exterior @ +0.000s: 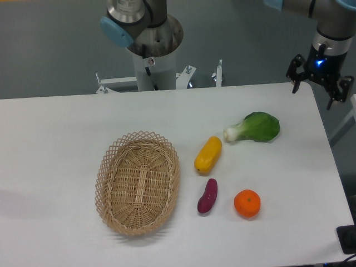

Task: Pick up the mango from the table
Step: 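Move the gripper from its raised start pose toward the bok choy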

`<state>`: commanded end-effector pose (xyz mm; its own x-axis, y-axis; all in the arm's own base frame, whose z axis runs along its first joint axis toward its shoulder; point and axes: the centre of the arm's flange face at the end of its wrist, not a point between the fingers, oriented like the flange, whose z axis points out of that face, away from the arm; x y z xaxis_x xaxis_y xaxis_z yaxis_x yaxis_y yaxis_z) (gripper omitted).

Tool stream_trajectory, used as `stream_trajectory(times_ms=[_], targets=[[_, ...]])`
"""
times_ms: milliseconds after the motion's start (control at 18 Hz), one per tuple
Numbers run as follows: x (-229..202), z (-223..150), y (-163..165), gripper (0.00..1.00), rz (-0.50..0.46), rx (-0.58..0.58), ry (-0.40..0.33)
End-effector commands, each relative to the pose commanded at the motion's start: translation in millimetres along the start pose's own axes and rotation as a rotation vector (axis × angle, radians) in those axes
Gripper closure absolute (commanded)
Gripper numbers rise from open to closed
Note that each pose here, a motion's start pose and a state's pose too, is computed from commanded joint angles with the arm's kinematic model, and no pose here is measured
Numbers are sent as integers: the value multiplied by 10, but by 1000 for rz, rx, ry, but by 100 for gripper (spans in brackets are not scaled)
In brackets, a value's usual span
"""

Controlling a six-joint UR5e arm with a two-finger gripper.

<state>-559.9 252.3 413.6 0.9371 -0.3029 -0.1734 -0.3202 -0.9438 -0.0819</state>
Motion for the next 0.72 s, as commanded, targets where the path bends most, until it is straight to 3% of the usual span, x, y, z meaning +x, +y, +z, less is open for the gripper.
stream_trajectory(times_ms=[722], targets=[[430, 421, -95, 0, -144, 1, 12]])
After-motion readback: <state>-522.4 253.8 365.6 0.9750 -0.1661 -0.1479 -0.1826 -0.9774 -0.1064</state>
